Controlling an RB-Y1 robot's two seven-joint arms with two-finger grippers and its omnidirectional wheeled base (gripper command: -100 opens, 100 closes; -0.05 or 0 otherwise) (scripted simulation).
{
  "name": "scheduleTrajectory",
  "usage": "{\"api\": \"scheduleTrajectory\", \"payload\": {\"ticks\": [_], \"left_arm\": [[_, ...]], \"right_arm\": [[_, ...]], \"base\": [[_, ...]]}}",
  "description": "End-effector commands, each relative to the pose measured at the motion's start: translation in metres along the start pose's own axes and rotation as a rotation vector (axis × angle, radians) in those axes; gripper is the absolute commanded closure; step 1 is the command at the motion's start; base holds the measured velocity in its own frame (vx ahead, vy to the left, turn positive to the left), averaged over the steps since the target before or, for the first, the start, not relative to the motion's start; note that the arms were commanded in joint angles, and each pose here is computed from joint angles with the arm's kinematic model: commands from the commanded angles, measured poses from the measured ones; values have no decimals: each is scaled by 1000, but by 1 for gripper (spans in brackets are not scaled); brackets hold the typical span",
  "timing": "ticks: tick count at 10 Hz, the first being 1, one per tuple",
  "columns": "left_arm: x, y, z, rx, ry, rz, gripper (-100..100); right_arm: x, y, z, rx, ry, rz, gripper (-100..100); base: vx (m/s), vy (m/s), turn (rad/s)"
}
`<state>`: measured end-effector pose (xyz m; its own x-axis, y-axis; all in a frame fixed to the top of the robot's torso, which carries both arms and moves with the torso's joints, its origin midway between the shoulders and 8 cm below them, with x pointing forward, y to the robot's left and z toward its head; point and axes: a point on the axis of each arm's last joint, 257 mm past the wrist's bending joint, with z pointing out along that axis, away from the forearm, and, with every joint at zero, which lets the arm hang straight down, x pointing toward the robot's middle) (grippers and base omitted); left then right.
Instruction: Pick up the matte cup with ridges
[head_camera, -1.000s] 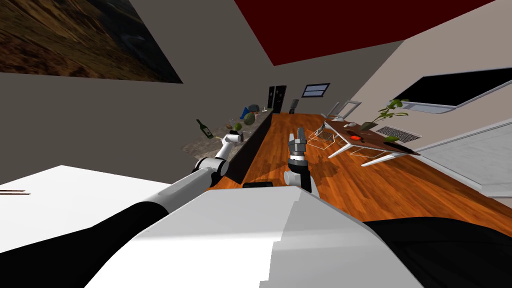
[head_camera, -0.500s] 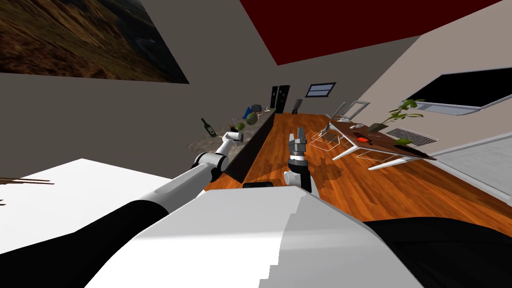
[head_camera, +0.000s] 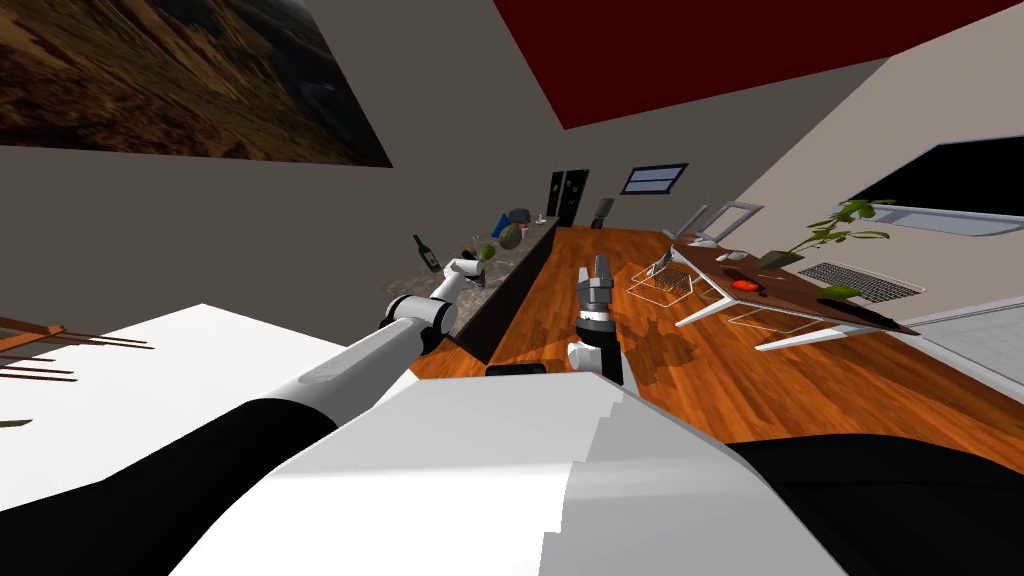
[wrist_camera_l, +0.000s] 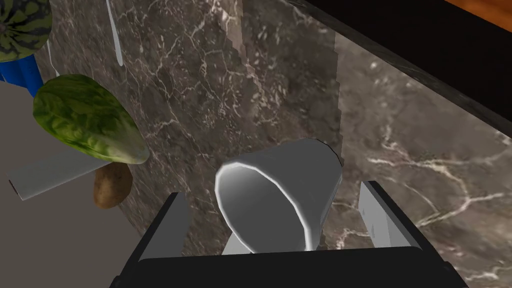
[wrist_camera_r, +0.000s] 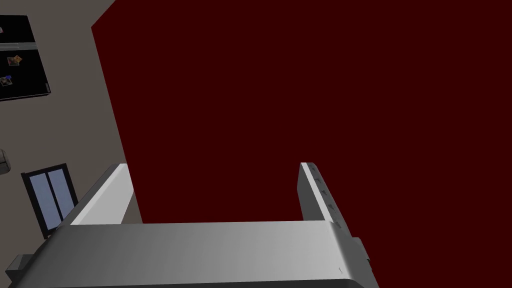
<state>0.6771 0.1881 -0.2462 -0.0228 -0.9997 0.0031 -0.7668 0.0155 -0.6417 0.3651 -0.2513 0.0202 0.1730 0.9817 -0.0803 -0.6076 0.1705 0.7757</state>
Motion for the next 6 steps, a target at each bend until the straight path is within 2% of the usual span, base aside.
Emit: {"api": "scheduleTrajectory", "payload": {"ticks": [1,3,4,5,6], "left_arm": [[-4,5,-3,-40,-16,-8,-100],[-7,7,-6,-69,-29,-14,-100],[-5,6,-5,-58,-25,-12,-100],[-6,7,-5,-62,-26,-13,0],[-10,8,-4,-63,-20,-6,-100]], "right_arm": [[0,0,0,0,0,0,0],[0,0,0,0,0,0,0],[0,0,0,0,0,0,0],[0,0,0,0,0,0,0],[0,0,0,0,0,0,0]], "base": [[-11,34,65],[-12,25,63],[-4,8,13],[0,0,0],[14,-34,53]]}}
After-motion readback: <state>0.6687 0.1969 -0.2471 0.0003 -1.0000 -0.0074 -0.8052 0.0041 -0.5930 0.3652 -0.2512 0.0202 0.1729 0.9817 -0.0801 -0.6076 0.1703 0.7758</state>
